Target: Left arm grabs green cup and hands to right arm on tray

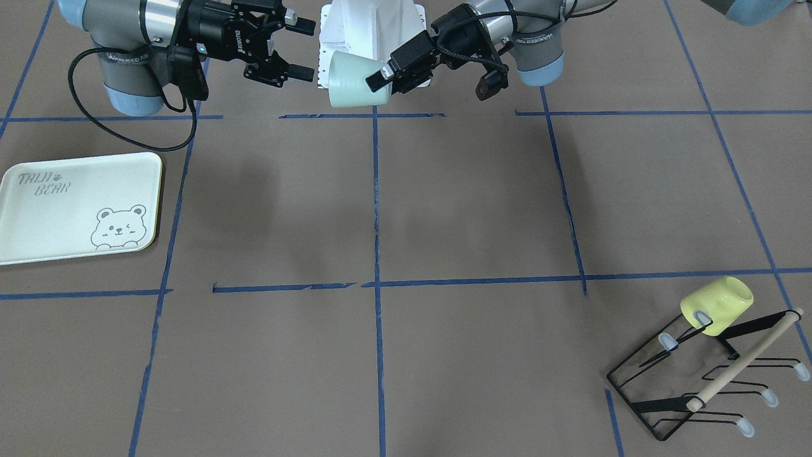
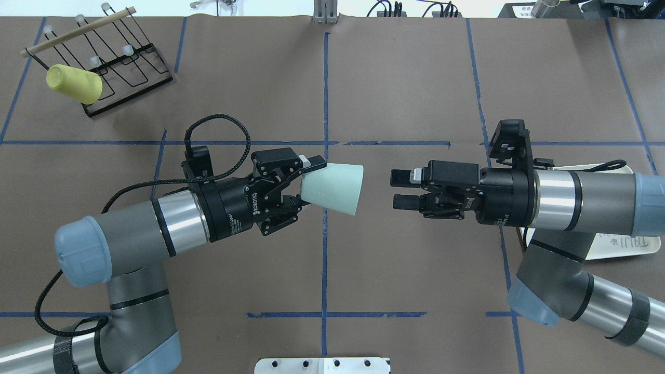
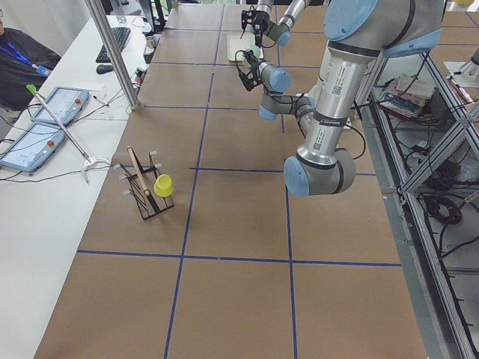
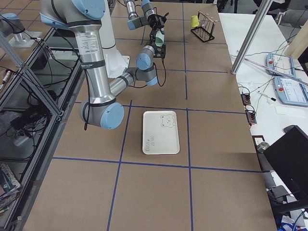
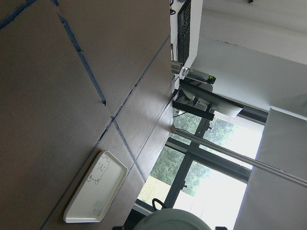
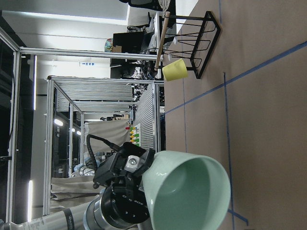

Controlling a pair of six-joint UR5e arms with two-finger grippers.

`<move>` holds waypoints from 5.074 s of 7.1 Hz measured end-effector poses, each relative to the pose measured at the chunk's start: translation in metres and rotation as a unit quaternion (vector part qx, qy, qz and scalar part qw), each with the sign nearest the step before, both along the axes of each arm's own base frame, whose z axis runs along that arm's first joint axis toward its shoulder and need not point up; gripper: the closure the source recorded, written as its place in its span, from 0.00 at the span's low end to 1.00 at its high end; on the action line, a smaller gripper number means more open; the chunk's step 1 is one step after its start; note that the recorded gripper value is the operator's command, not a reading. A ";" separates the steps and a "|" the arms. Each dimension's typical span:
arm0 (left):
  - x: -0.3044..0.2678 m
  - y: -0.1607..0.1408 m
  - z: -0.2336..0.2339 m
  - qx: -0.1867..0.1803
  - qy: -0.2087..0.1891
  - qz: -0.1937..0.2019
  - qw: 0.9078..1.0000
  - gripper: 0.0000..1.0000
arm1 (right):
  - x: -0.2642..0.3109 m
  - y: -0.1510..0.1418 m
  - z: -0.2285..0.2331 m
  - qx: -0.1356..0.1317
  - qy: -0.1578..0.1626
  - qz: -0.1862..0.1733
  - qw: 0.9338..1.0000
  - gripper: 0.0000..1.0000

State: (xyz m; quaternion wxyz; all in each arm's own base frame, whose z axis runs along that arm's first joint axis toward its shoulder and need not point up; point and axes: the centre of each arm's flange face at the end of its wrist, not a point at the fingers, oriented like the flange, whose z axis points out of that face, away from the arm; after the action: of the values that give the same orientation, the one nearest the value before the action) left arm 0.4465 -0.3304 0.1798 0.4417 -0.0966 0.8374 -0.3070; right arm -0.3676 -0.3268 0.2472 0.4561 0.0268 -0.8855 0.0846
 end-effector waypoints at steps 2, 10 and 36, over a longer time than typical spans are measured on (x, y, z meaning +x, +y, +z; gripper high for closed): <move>0.000 0.000 -0.001 0.000 0.001 0.000 1.000 0.66 | -0.010 0.007 -0.007 -0.009 -0.013 0.005 1.000 0.00; 0.006 0.012 -0.004 0.001 0.005 0.013 1.000 0.66 | -0.014 -0.002 -0.019 -0.036 -0.033 0.046 0.998 0.00; -0.071 -0.168 0.099 0.111 -0.485 0.035 0.867 0.00 | -0.018 -0.120 0.037 -0.021 0.480 0.055 0.875 1.00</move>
State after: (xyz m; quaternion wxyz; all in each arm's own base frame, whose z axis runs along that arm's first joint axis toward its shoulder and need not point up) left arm 0.3759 -0.4989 0.2785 0.8107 0.0848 0.5422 -0.2041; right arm -0.3852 -0.4464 0.2840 0.8205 0.1030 -0.5525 0.1044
